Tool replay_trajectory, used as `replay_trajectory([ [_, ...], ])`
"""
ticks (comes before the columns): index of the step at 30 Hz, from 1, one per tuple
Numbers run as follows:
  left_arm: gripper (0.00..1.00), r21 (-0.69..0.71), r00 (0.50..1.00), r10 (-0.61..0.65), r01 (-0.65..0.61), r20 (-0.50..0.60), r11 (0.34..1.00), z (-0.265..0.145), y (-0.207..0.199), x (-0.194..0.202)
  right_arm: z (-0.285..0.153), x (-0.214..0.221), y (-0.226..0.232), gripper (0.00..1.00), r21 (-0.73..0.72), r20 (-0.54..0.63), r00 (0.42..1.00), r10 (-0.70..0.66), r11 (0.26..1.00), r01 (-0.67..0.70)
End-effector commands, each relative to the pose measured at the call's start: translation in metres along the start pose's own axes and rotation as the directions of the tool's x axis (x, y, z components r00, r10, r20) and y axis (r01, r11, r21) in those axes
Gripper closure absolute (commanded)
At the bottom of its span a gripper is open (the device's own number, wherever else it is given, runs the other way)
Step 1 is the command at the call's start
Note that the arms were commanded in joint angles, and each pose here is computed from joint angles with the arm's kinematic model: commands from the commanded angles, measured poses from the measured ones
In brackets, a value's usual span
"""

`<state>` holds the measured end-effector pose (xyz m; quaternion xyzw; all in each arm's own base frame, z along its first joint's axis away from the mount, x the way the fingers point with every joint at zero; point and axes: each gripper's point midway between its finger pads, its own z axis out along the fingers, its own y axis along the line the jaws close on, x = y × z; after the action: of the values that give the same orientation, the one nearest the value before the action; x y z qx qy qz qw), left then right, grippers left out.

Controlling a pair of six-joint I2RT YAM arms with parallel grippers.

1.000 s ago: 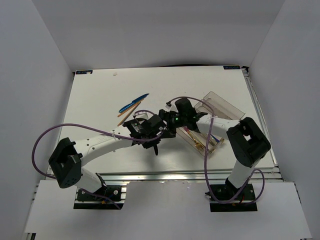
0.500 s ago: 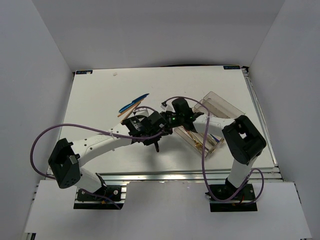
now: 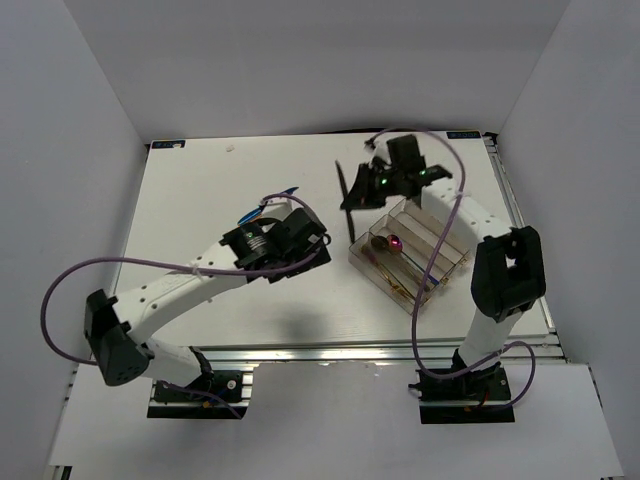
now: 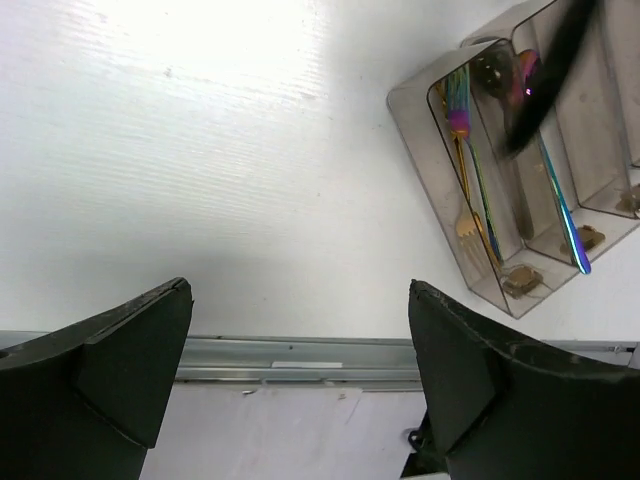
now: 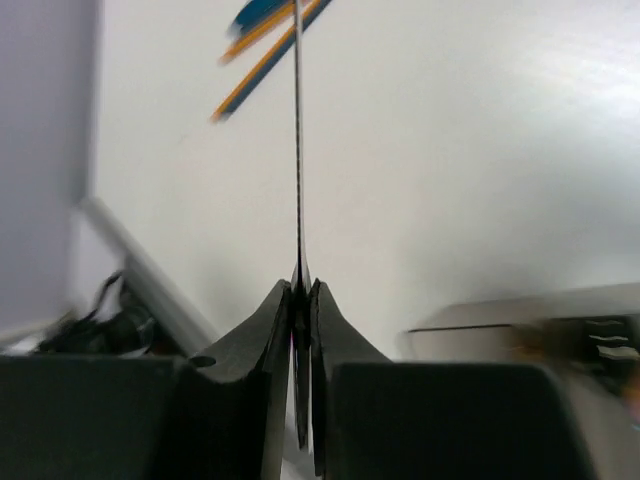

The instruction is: Sort the eating utensils into containers

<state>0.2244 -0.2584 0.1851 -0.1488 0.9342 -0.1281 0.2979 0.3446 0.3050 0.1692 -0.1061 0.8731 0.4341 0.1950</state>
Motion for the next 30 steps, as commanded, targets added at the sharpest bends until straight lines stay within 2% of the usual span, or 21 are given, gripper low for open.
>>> replay_trajectory([
  [1, 0.02, 0.015, 0.996, 0.042, -0.043, 0.083, 0.999, -0.041, 0.017, -0.026, -0.052, -0.04, -0.054, 1.0, 0.325, -0.032, 0.968, -0.248, 0.913, 0.245],
  [2, 0.02, 0.013, 0.995, 0.062, -0.063, 0.079, 0.998, -0.043, 0.021, -0.025, -0.069, -0.066, -0.053, 1.0, 0.408, -0.025, 0.949, -0.314, 0.864, 0.297],
  [3, 0.02, 0.003, 0.993, 0.095, -0.095, 0.065, 0.995, -0.044, 0.03, -0.021, -0.082, -0.059, -0.071, 1.0, 0.504, -0.107, 0.95, -0.294, 0.808, 0.306],
  [4, 0.02, -0.006, 0.992, 0.11, -0.11, 0.053, 0.994, -0.044, 0.035, -0.017, -0.096, -0.068, -0.111, 1.0, 0.664, -0.189, 0.938, -0.292, 0.665, 0.341],
  [5, 0.02, -0.018, 0.992, 0.121, -0.12, 0.042, 0.993, -0.043, 0.041, -0.014, -0.108, -0.077, -0.118, 1.0, 0.717, -0.217, 0.93, -0.297, 0.598, 0.358],
  [6, 0.02, -0.033, 0.99, 0.139, -0.138, 0.024, 0.99, -0.04, 0.051, -0.007, -0.117, -0.091, -0.121, 1.0, 0.761, -0.195, 0.924, -0.328, 0.544, 0.353],
  [7, 0.02, -0.025, 0.99, 0.142, -0.142, 0.007, 0.99, -0.04, 0.054, -0.002, -0.135, -0.099, -0.123, 1.0, 0.792, -0.211, 0.901, -0.379, 0.474, 0.385],
  [9, 0.02, -0.012, 0.99, 0.141, -0.141, -0.004, 0.99, -0.038, 0.057, 0.003, -0.147, -0.094, -0.137, 1.0, 0.833, -0.259, 0.88, -0.398, 0.37, 0.412],
  [10, 0.02, -0.003, 0.99, 0.143, -0.143, -0.019, 0.99, -0.037, 0.061, 0.009, -0.16, -0.105, -0.13, 1.0, 0.853, -0.236, 0.861, -0.45, 0.328, 0.405],
  [11, 0.02, -0.003, 0.989, 0.143, -0.143, -0.025, 0.99, -0.035, 0.063, 0.01, -0.164, -0.106, -0.132, 1.0, 0.845, -0.284, 0.827, -0.486, 0.281, 0.455],
  [12, 0.02, 0.003, 0.989, 0.149, -0.149, -0.027, 0.989, -0.034, 0.062, 0.01, -0.161, -0.089, -0.146, 1.0, 0.825, -0.341, 0.813, -0.472, 0.265, 0.5],
  [13, 0.02, -0.001, 0.986, 0.162, -0.162, -0.038, 0.987, -0.031, 0.062, 0.013, -0.166, -0.093, -0.14, 1.0, 0.819, -0.332, 0.786, -0.522, 0.254, 0.515],
  [14, 0.02, 0.002, 0.984, 0.172, -0.172, -0.048, 0.985, -0.03, 0.061, 0.014, -0.167, -0.09, -0.144, 1.0, 0.791, -0.392, 0.741, -0.546, 0.211, 0.574],
  [15, 0.02, -0.002, 0.979, 0.198, -0.198, -0.056, 0.98, -0.028, 0.06, 0.015, -0.169, -0.087, -0.149, 1.0, 0.784, -0.407, 0.724, -0.557, 0.193, 0.589],
  [19, 0.02, -0.023, 0.963, 0.258, -0.261, -0.082, 0.965, -0.022, 0.055, 0.014, -0.162, -0.059, -0.157, 1.0, 0.722, -0.438, 0.682, -0.586, 0.222, 0.655],
  [26, 0.02, -0.014, 0.951, 0.296, -0.299, -0.089, 0.954, -0.013, 0.052, 0.015, -0.148, -0.033, -0.182, 1.0, 0.639, -0.477, 0.666, -0.573, 0.294, 0.711],
  [30, 0.02, -0.013, 0.946, 0.306, -0.31, -0.11, 0.951, -0.007, 0.055, 0.02, -0.151, -0.026, -0.19, 1.0, 0.637, -0.491, 0.658, -0.571, 0.281, 0.718],
])
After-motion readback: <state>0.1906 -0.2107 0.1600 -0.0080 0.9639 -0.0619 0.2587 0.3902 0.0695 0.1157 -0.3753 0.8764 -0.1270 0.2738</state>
